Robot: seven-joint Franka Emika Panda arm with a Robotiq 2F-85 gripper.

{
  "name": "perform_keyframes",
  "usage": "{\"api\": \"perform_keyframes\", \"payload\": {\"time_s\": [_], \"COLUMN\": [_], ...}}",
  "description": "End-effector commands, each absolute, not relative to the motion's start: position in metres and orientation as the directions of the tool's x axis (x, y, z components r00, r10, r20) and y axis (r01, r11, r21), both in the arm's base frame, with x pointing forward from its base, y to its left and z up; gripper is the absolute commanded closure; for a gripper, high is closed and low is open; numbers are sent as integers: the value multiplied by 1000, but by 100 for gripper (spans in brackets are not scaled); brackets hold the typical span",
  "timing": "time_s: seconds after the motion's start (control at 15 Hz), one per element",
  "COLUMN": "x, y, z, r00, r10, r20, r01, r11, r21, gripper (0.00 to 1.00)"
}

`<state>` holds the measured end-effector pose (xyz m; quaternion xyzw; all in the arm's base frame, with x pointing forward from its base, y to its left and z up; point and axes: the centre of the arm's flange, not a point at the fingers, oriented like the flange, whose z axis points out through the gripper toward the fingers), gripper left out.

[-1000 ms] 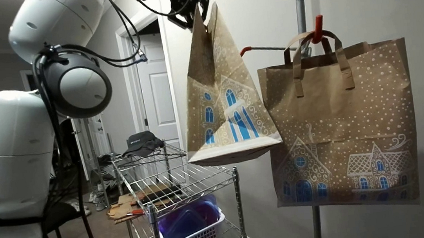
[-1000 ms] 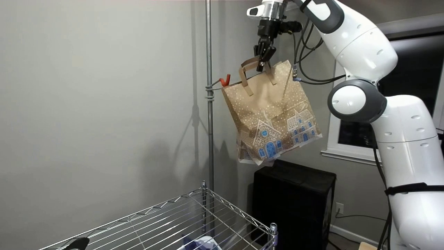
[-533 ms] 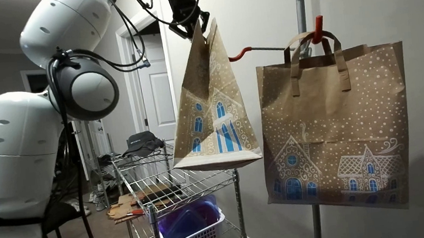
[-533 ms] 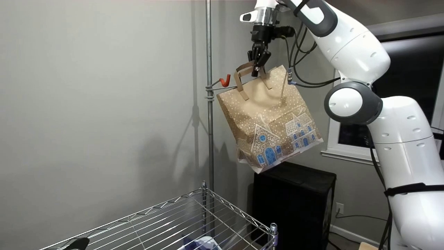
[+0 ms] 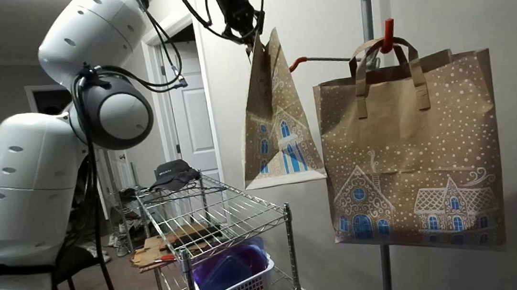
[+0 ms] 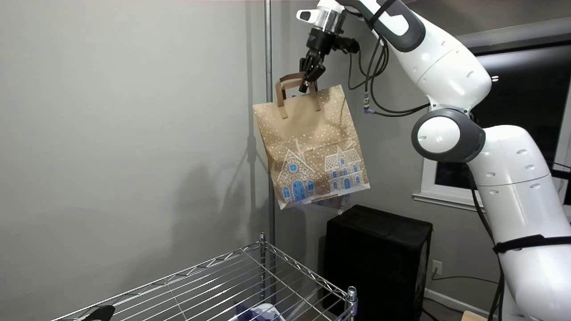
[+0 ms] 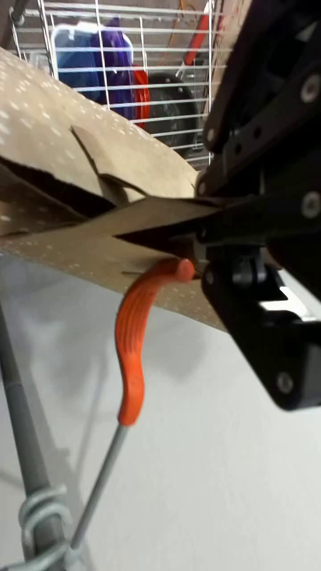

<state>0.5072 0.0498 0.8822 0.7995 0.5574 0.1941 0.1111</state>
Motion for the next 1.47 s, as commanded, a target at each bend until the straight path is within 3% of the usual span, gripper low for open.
{"api": "perform_keyframes", "payload": {"time_s": [0.0, 0.53, 1.4], "x": [535, 568, 567], "y": [57, 51, 41], "z": [924, 902, 912], "r00": [292, 336, 381], "r10": [926, 908, 884], "r20": [240, 251, 269], "r01": [791, 820, 680], "r11": [-375, -413, -465], "r21": [483, 397, 567], "gripper": [99, 99, 99]}}
